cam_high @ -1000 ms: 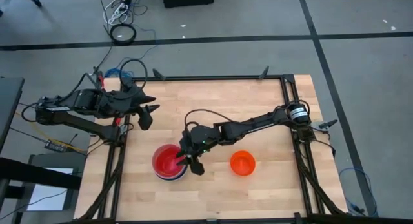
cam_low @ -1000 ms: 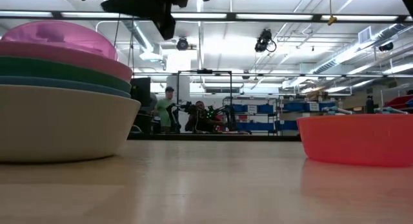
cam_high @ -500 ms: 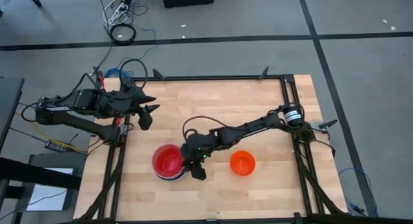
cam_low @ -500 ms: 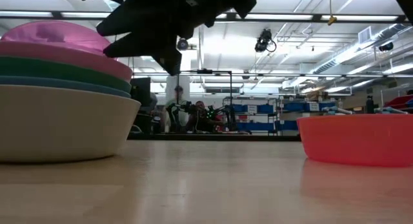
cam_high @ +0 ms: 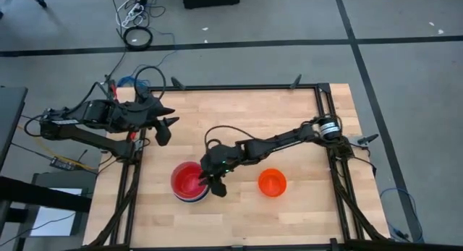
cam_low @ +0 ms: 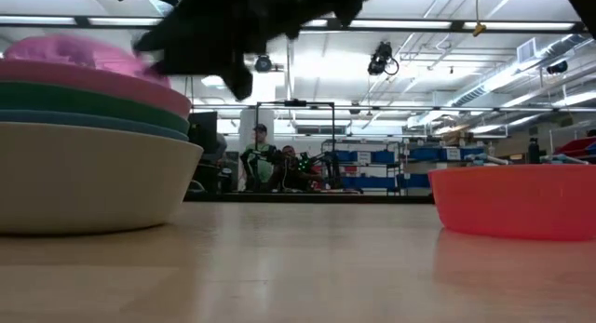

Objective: Nest bowls inside each other
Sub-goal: Stack the light pink bowl on top of the yellow bowl, then stack the orange bowl on top of the light pink bowl

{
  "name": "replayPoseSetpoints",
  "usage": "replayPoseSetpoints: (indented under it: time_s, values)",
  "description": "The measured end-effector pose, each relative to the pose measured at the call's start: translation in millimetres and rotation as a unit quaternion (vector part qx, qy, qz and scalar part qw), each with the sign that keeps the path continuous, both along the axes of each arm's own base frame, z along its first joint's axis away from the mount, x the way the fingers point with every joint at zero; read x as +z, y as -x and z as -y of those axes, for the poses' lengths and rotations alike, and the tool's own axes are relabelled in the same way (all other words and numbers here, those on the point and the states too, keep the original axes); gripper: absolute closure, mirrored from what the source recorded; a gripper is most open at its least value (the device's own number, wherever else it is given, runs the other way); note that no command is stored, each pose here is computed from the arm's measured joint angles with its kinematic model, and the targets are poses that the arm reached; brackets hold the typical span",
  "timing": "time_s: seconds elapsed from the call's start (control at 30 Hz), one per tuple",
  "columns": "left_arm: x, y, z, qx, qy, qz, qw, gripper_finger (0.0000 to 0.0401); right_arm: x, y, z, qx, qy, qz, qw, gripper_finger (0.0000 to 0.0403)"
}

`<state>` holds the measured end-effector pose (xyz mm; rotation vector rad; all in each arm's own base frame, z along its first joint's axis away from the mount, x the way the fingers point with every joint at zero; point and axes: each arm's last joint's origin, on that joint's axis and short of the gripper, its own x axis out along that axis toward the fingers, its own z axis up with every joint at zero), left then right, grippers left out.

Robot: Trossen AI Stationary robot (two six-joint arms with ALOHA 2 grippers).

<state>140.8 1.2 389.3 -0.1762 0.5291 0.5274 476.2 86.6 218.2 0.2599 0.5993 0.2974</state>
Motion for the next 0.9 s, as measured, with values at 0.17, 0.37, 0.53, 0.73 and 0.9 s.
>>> replayPoseSetpoints:
  time_s: [0.17,0.37,0.53,0.73,0.9]
  values:
    - [-1,1,0,0.001,0.001,-0.006,1.000,0.0238,-15,0,-2,0.010,-0.022,-0.041,0.999,0.0301]
    - [-1,1,0,0.001,0.001,-0.007,1.000,0.0238,33,19,7,-0.002,0.004,-0.023,1.000,0.0302]
    - [-1,1,0,0.001,0.001,-0.009,1.000,0.0238,64,61,18,-0.053,0.049,-0.123,0.990,0.0303]
    - [-2,1,0,0.001,0.001,-0.009,1.000,0.0238,78,114,20,-0.133,0.057,-0.293,0.945,0.0298]
    - [-2,1,0,0.003,0.003,-0.008,1.000,0.0238,70,134,-3,-0.128,0.042,-0.391,0.910,0.0287]
